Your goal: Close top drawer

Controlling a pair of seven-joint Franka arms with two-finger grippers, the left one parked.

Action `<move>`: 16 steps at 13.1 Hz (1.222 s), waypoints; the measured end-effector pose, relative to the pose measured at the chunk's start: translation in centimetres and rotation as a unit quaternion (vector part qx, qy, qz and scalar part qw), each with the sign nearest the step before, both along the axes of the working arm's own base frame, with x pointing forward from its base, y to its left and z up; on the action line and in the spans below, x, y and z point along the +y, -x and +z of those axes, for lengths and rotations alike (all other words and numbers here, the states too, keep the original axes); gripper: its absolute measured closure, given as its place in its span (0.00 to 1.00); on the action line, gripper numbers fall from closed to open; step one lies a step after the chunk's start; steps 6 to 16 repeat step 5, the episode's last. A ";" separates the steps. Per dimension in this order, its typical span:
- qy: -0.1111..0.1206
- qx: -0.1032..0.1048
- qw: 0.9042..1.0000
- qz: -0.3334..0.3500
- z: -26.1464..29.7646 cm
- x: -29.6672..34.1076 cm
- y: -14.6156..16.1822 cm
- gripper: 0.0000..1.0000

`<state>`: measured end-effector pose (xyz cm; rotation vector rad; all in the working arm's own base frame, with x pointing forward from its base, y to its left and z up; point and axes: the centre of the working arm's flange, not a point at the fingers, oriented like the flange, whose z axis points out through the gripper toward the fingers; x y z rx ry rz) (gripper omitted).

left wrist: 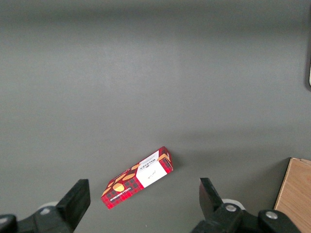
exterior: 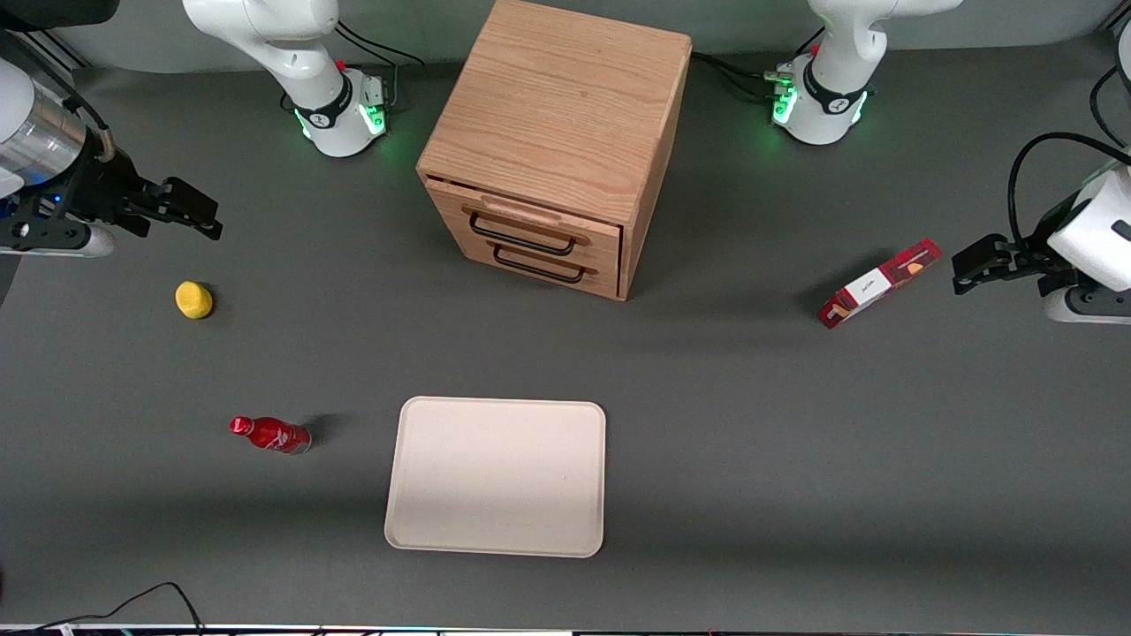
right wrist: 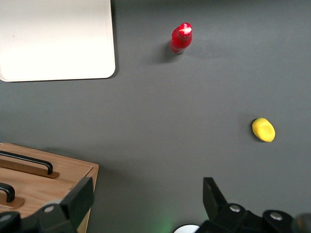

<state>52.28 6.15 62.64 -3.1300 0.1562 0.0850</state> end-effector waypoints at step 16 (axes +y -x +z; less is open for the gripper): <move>0.000 0.005 1.000 -0.005 -0.5 -0.5 -0.3 0.00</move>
